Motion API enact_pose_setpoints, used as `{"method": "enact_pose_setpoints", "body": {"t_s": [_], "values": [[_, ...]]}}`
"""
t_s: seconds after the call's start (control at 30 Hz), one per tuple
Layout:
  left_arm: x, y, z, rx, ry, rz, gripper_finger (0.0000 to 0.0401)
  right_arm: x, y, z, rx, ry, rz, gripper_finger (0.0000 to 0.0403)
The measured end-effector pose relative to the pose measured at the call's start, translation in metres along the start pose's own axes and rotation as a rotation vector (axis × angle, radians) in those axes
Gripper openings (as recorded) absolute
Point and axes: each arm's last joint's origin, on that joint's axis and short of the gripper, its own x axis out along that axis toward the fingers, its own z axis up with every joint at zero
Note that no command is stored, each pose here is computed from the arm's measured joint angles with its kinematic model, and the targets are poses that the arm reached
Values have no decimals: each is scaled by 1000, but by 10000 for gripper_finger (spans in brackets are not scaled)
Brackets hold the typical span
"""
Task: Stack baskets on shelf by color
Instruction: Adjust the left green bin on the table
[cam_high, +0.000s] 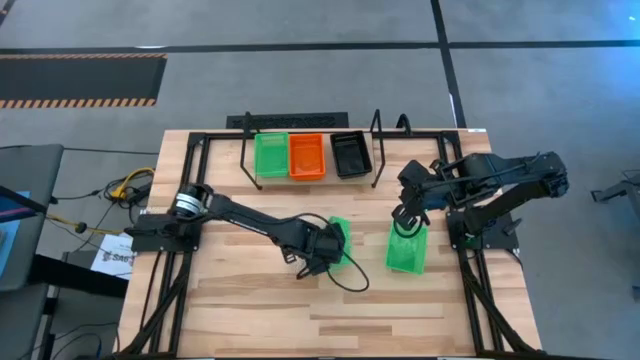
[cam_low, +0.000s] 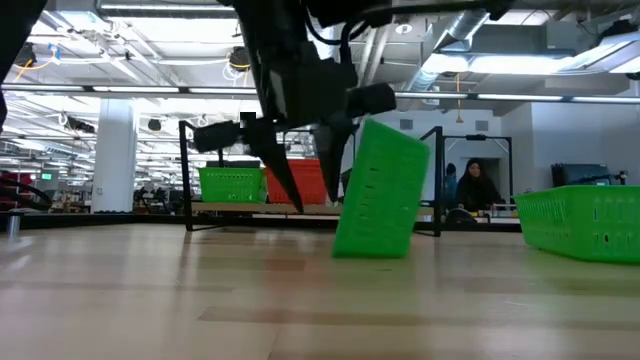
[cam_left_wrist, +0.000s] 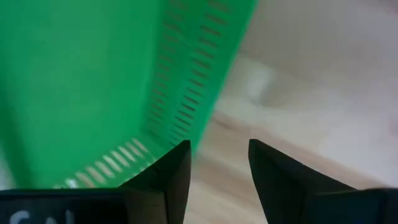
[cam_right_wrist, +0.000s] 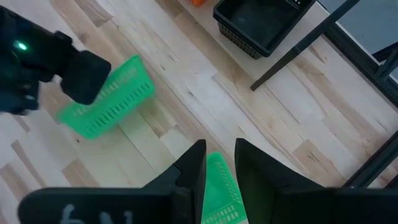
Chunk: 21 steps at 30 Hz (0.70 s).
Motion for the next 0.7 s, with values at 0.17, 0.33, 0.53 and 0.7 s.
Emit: {"method": "enact_pose_setpoints", "body": {"t_s": [0.17,0.33,0.53,0.7], "values": [[7,2,3,-6,58,51,150,-1,1,-1,-5,0,6,104],[-3,13,1,-130,104,129,146,-1,1,-1,-6,1,6,104],[-46,51,2,-362,1,278,140,-1,1,-1,-6,2,5,104],[-83,73,5,-462,-176,319,140,0,1,-1,-6,2,5,104]]}}
